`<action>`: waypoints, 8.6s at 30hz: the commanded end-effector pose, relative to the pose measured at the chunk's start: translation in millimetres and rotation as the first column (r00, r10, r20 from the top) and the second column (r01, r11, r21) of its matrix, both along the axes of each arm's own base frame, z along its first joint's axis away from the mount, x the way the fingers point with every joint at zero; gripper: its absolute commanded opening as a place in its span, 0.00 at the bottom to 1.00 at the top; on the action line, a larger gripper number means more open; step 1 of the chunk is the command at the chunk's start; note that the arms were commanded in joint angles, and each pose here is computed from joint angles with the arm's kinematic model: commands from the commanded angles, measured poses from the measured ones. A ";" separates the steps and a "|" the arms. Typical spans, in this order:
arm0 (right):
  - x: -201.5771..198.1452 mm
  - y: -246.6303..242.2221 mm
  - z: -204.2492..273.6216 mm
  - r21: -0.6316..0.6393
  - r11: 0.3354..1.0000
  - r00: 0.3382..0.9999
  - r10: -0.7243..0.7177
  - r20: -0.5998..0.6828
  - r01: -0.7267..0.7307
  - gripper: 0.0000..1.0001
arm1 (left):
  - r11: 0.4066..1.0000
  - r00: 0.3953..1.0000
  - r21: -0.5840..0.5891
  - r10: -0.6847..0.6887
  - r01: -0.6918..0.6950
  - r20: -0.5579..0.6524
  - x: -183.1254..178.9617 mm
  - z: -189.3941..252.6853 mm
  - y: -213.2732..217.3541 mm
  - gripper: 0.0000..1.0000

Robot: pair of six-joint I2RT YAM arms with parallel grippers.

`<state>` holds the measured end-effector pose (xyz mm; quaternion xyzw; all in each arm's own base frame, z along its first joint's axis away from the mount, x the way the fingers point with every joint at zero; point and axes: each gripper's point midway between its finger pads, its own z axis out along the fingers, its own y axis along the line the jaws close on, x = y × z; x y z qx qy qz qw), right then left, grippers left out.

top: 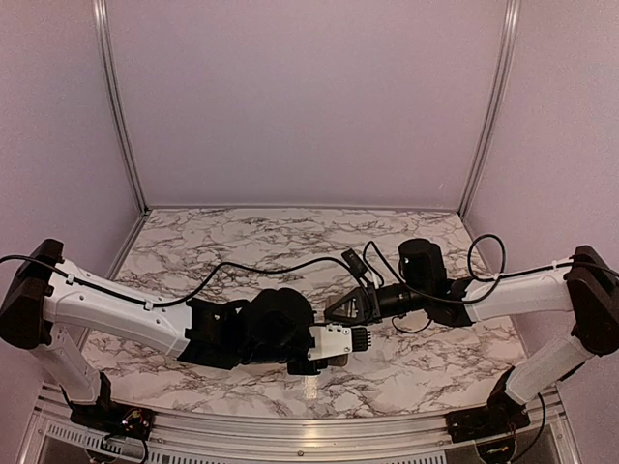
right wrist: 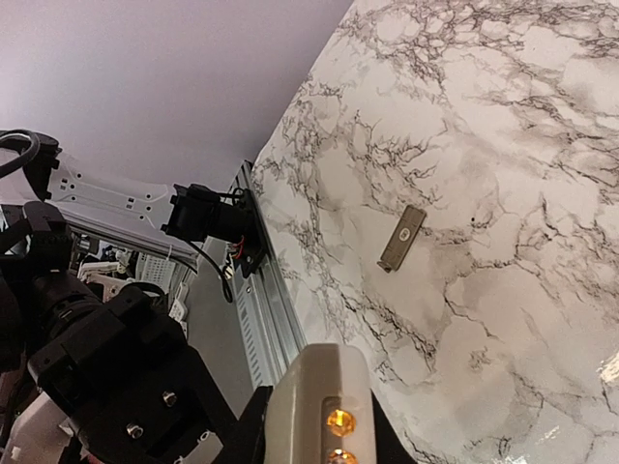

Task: Load the batteries into the remote control
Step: Load the battery into the battery compartment, then pass from the right arm to the left, then pass from the left arm to the right, then place the remote control without the battery cover at the center of the board, then pick up the battery cover from the center of the board.

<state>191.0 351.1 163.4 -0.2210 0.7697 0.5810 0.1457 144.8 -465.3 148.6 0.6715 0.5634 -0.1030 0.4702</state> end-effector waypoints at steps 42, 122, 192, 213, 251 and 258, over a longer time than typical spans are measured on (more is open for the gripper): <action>63.4 -3.7 50.2 0.083 0.950 0.947 -0.308 0.093 0.301 0.00 | 0.674 0.647 -0.257 0.423 -0.693 -0.635 60.4 28.4 19.0 0.97; 9.5 -8.1 13.8 -0.016 1.000 1.000 0.013 -0.018 -0.013 0.00 | 0.900 0.851 0.038 0.424 -0.434 -0.309 50.7 -4.6 58.3 0.74; 38.7 -54.9 -129.7 -0.549 0.830 0.990 -0.140 -0.036 0.097 0.63 | 0.638 0.541 0.071 0.701 -0.766 -0.465 98.2 -39.7 157.5 0.92; 66.3 -71.9 -42.7 -0.420 0.873 0.955 -0.146 0.259 0.248 0.79 | 0.722 0.505 0.336 0.673 -0.604 -0.540 50.6 -80.5 167.3 0.65; 23.9 8.5 10.4 -0.356 0.934 0.807 0.236 0.542 -0.034 0.55 | 0.812 0.516 0.450 0.584 -0.373 -0.627 34.9 -106.4 166.5 0.30; 22.2 6.9 10.2 -0.353 0.935 0.810 0.233 0.539 -0.034 0.55 | 0.823 0.573 0.480 0.561 -0.304 -0.598 27.9 -115.4 154.5 0.28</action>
